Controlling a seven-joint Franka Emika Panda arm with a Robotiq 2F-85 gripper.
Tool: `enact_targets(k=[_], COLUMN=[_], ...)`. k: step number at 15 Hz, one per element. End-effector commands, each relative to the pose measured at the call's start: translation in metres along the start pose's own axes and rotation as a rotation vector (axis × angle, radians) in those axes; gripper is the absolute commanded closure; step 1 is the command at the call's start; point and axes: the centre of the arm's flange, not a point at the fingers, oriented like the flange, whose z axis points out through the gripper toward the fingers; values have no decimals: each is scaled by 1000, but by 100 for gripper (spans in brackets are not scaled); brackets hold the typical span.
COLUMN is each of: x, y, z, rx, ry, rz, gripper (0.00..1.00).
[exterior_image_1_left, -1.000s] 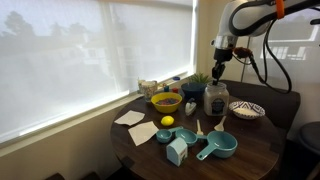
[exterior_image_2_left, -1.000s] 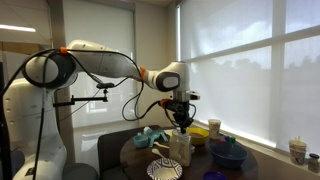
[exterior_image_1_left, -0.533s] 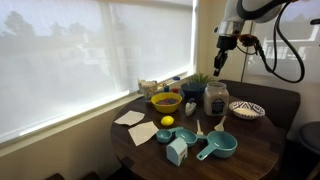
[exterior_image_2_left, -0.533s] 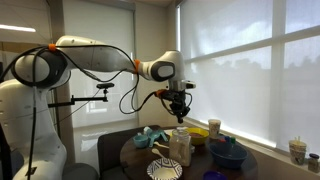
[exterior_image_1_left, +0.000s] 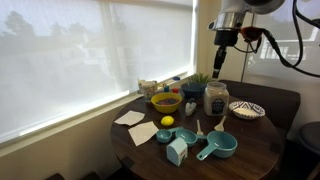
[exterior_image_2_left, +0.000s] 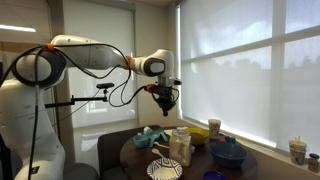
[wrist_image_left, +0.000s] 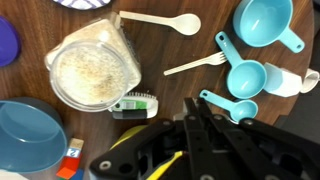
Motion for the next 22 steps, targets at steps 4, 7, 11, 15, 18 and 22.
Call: enact_targets(k=[4, 7, 11, 15, 18, 22], x=[3, 3, 0, -10, -22, -39], y=[-28, -25, -55, -91, -102, -94], z=[8, 8, 37, 87, 119, 141], rx=[13, 13, 51, 44, 41, 22], ry=[-29, -29, -94, -169, -202, -199], rz=[-57, -59, -18, 160, 311, 452], gripper=[95, 95, 99, 99, 99, 99])
